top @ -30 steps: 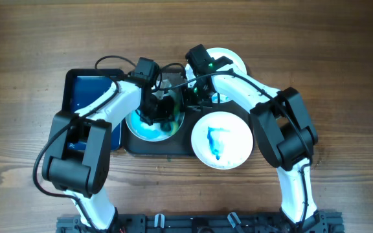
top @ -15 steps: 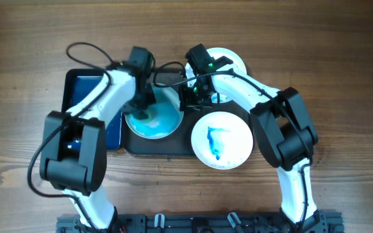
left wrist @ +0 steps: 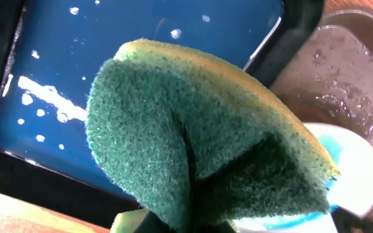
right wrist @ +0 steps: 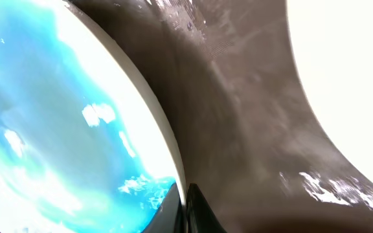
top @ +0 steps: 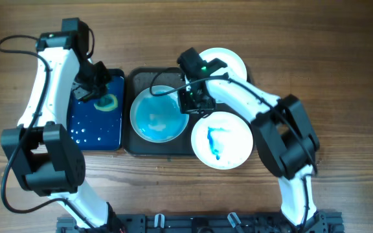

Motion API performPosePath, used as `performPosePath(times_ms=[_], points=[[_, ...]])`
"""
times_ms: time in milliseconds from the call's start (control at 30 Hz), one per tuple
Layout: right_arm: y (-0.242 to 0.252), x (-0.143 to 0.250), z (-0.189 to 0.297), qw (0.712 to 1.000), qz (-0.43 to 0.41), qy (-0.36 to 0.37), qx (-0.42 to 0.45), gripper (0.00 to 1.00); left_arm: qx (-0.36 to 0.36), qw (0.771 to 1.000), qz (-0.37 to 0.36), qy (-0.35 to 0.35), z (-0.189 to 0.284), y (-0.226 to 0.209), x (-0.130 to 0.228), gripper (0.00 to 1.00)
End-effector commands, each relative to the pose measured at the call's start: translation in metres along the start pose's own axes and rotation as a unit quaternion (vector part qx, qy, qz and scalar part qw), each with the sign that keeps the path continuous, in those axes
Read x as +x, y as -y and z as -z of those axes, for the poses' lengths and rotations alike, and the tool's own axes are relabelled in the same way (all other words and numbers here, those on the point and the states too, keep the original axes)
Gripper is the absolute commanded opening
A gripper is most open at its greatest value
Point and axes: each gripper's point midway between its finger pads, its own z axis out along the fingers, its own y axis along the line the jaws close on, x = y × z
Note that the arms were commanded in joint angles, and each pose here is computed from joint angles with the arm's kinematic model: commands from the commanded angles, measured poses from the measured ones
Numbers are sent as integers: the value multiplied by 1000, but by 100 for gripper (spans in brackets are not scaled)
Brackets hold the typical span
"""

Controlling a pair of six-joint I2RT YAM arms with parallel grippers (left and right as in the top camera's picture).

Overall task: Clean dirty plates on tray and stack at the side
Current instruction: 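Lift the scrubbed plate with the right gripper and carry it right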

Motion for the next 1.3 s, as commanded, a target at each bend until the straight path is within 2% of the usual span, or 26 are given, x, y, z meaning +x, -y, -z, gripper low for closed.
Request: performPosePath(times_ms=[0, 133, 233, 400, 600, 733, 1000, 1067, 1100, 1200, 1267], points=[[5, -25, 79, 980, 28, 151, 129, 4, 26, 1000, -7, 12, 16, 4, -2, 4], [5, -24, 144, 939, 46, 255, 226, 4, 22, 1000, -7, 5, 16, 2, 2, 4], [5, -21, 192, 897, 57, 327, 290, 4, 22, 1000, -7, 5, 16, 2, 2, 4], [-2, -14, 232, 841, 105, 378, 372, 4, 22, 1000, -7, 4, 16, 2, 2, 4], [-30, 7, 280, 740, 124, 466, 469, 4, 20, 1000, -7, -3, 16, 1, 6, 4], [-51, 24, 306, 683, 126, 515, 502, 4, 20, 1000, -7, -3, 16, 1, 6, 4], [-63, 28, 305, 683, 137, 521, 493, 4, 20, 1000, -7, -3, 16, 1, 6, 4], [-63, 27, 300, 692, 139, 518, 484, 4, 20, 1000, -6, -3, 16, 1, 6, 4], [-65, 26, 292, 707, 147, 507, 470, 4, 20, 1000, -6, -3, 16, 1, 6, 4], [-61, 21, 237, 804, 191, 412, 383, 4, 24, 1000, -6, -5, 16, 2, 7, 4], [-56, 18, 205, 864, 186, 351, 309, 4, 31, 999, -5, -9, 16, 4, 8, 4]])
